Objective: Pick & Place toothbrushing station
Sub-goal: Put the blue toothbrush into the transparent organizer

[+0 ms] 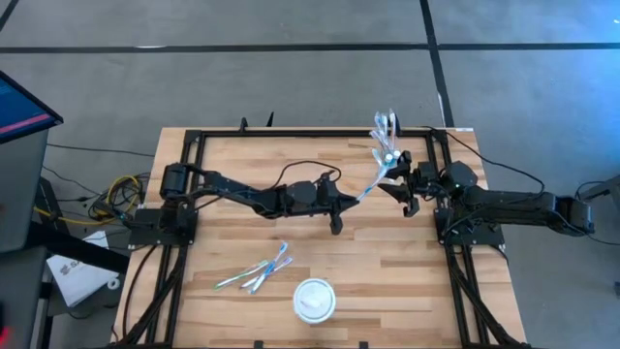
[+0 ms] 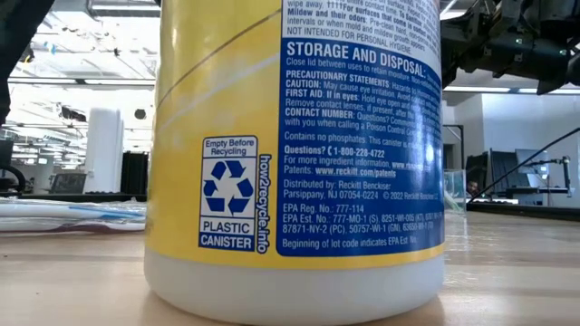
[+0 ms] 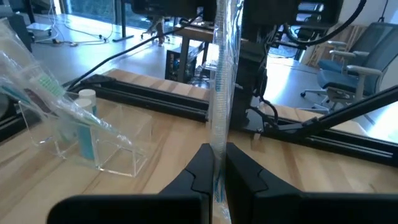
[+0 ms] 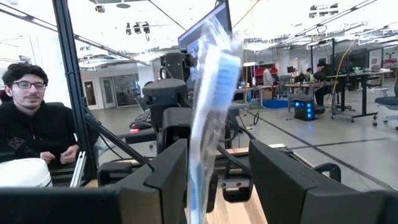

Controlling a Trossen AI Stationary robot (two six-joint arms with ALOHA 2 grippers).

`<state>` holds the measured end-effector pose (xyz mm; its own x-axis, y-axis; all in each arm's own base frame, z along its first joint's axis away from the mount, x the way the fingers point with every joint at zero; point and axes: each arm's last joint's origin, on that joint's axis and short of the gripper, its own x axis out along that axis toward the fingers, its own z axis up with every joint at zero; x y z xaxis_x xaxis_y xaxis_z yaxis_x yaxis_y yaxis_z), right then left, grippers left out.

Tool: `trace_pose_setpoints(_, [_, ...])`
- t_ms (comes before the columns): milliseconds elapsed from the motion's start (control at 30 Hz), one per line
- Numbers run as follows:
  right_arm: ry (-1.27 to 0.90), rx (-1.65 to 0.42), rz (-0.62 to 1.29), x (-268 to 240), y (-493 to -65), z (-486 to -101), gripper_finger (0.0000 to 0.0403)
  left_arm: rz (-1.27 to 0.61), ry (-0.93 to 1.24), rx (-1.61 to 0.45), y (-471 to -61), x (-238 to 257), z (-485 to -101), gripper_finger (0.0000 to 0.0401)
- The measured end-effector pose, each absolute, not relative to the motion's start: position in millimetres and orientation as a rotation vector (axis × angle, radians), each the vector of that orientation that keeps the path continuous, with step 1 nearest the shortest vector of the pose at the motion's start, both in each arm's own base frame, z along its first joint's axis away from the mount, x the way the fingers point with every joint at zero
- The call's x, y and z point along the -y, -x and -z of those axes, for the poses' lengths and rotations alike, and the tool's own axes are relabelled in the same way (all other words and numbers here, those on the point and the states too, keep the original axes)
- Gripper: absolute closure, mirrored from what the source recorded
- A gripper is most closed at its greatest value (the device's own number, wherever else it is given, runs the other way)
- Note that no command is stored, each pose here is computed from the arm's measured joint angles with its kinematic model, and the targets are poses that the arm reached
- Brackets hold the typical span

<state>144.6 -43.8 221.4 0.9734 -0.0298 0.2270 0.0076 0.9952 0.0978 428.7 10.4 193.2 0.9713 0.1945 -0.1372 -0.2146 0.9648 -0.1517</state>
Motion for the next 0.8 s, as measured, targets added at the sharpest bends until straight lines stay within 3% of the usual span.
trace_pose_setpoints(367, [-0.101,0.22,0.001,44,-155,-222,0.0245,-0.212,0.167,-0.117,-429,-12,-194,0.0394])
trace_pose_setpoints(800, [-0.052,0.221,-0.026,42,-166,-231,0.0319,-0.21,0.149,-0.121,-429,-12,-193,0.0394])
